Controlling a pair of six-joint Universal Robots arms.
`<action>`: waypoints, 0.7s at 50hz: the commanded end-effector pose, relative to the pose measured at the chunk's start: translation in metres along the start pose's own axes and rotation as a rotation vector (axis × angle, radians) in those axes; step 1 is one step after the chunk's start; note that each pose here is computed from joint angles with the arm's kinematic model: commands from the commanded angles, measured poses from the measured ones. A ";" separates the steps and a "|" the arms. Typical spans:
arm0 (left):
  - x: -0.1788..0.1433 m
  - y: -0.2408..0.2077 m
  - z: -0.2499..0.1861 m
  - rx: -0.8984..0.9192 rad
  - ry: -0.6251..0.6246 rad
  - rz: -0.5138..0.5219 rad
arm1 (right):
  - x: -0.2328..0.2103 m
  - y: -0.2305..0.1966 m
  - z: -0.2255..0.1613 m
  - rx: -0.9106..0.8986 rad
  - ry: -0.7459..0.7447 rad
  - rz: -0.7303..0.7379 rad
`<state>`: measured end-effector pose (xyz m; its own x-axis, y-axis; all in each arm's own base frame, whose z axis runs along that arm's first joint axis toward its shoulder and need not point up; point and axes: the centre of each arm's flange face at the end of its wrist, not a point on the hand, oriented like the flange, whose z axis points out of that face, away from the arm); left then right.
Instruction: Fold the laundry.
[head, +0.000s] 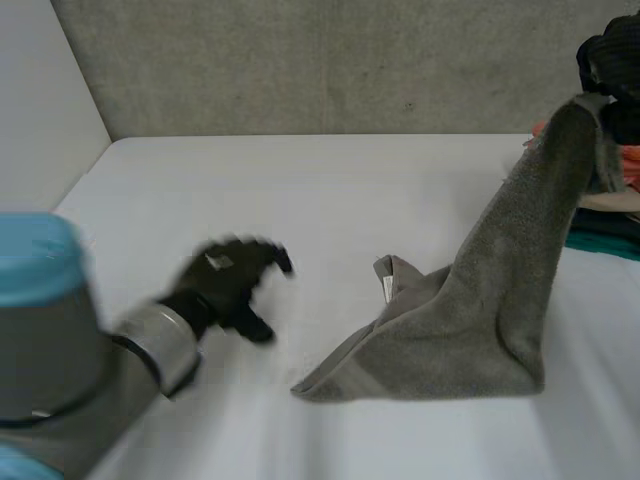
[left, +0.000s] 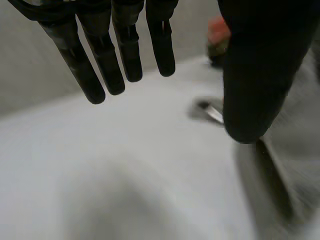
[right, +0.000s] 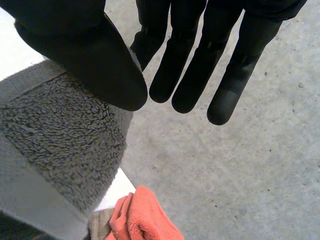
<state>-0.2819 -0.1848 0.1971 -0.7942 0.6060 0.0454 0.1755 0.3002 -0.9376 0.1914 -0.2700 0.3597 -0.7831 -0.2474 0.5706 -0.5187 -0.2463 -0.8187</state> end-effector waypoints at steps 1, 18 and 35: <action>0.013 0.043 0.026 -0.105 -0.043 0.007 | 0.001 0.004 0.004 0.013 0.028 -0.004; 0.057 0.063 0.038 -0.134 0.070 0.020 | -0.005 0.016 0.005 0.007 0.026 -0.003; 0.074 0.078 0.050 -0.156 0.106 0.044 | -0.010 0.024 0.007 0.005 0.022 -0.005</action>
<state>-0.3505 -0.1549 0.1137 -0.7268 0.6848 0.0528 0.2968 0.3825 -0.8750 0.1895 -0.2793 0.3359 -0.7883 -0.2279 0.5715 -0.5206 -0.2479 -0.8170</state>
